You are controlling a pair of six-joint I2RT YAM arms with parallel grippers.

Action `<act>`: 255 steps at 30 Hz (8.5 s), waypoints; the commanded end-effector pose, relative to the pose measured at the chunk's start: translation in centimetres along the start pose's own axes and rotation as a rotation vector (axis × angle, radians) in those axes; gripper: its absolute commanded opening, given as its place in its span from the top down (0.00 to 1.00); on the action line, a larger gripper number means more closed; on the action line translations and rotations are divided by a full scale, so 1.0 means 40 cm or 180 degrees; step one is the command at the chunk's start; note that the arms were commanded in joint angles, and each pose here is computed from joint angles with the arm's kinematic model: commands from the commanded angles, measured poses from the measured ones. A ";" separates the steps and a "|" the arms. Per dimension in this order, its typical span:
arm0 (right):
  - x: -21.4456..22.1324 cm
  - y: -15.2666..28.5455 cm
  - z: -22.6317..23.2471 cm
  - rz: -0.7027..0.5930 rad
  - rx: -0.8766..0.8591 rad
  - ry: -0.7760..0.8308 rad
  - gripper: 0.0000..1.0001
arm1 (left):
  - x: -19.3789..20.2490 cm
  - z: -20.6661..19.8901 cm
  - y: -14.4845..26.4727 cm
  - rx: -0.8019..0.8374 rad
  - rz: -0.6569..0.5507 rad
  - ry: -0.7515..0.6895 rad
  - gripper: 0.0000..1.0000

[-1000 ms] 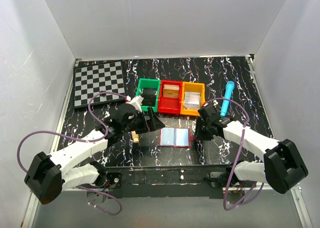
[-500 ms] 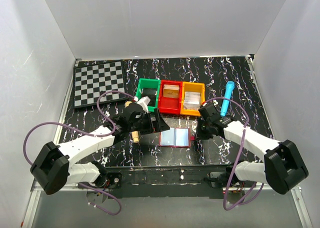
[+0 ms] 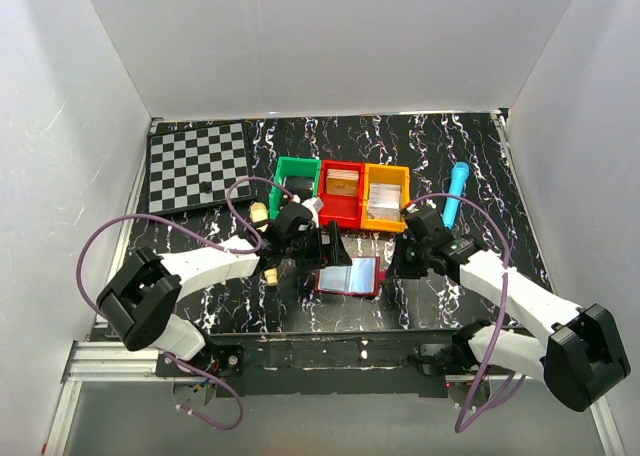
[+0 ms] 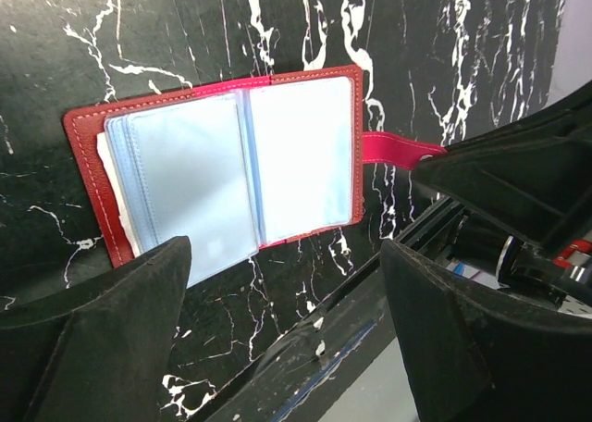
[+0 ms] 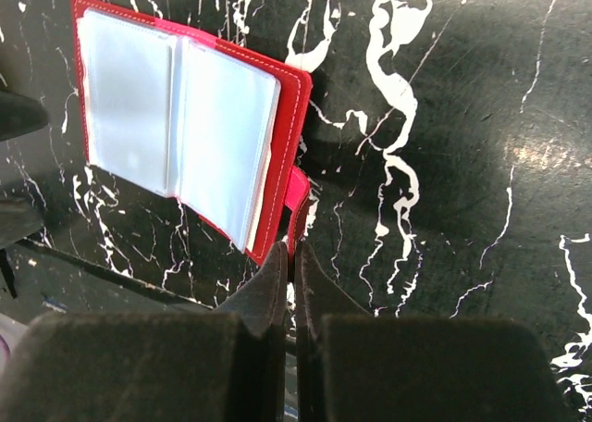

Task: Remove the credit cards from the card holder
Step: Remove the credit card from the card holder.

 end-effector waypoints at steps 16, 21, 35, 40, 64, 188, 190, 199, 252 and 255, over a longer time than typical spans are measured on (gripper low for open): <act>-0.013 0.028 0.026 -0.0072 -0.0221 0.0095 0.99 | 0.014 0.018 -0.043 -0.0136 0.0072 -0.0100 0.17; -0.007 0.025 0.023 -0.0055 -0.0212 0.0077 0.99 | 0.018 0.025 -0.049 -0.0158 0.0098 -0.0102 0.17; -0.010 0.020 0.025 -0.0042 -0.0215 0.0075 0.99 | 0.038 0.025 -0.076 -0.0011 0.0290 -0.0179 0.18; -0.007 0.016 0.024 -0.0021 -0.0214 0.0077 0.99 | 0.042 0.013 -0.080 0.0101 0.0333 -0.0228 0.18; -0.009 0.009 0.027 0.0011 -0.0230 0.0080 0.99 | 0.051 -0.057 -0.083 0.0510 0.0427 -0.0565 0.18; 0.012 -0.020 0.019 0.0131 -0.0256 0.0084 0.99 | 0.107 -0.067 -0.107 0.0525 0.0668 -0.1036 0.07; 0.012 -0.020 0.019 0.0135 -0.0254 0.0078 0.99 | 0.111 -0.070 -0.112 0.0548 0.0704 -0.1058 0.07; 0.017 -0.021 0.014 0.0137 -0.0230 0.0090 0.99 | 0.124 -0.094 -0.133 0.0625 0.0834 -0.1178 0.07; 0.050 -0.046 -0.030 0.0133 -0.0162 -0.0029 0.99 | 0.072 -0.044 -0.011 0.0117 -0.0050 -0.0702 0.02; 0.050 -0.046 -0.029 0.0135 -0.0167 -0.0024 0.99 | 0.077 -0.044 -0.033 0.0090 0.0097 -0.0693 0.02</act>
Point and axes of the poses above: each gripper's point midway between its finger pads, its own y axis back along the fingers, its own z axis along the line the jaws close on, x = y × z, the point moved 4 cm from there along y, back along the fingers, and after that the axes turned 3 degrees about y, right-handed, at the moved point
